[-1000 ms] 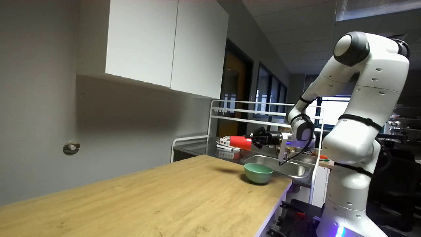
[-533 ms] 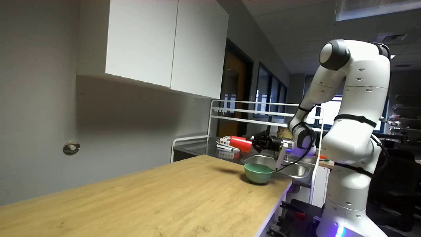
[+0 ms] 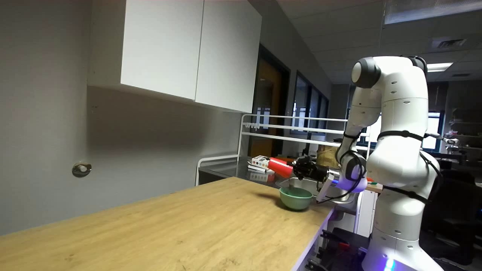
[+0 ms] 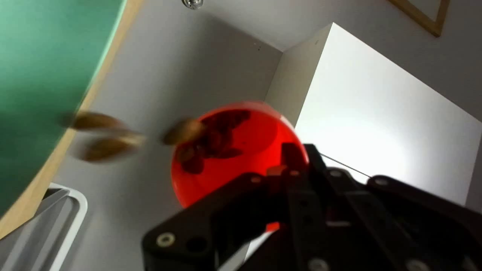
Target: Pour the contents in the cup into the bowl
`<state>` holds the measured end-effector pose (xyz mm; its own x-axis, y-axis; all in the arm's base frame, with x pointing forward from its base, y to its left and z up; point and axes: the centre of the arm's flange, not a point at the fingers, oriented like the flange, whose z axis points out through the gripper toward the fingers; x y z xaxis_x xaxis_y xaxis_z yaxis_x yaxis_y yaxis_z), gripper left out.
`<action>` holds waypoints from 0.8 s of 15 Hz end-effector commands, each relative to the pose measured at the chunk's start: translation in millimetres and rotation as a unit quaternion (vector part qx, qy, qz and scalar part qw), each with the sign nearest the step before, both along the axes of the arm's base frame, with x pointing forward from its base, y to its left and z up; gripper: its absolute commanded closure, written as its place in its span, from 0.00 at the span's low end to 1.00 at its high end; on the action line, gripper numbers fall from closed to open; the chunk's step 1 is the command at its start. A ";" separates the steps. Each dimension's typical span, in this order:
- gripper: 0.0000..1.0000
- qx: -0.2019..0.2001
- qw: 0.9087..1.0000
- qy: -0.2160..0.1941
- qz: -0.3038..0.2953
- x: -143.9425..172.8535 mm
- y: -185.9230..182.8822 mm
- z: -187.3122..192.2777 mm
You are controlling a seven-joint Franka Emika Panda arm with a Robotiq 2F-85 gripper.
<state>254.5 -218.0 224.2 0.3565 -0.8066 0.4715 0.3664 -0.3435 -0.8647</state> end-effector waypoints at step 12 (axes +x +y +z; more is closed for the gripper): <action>0.98 -0.033 0.996 -0.069 -0.049 -62.9 52.6 12.2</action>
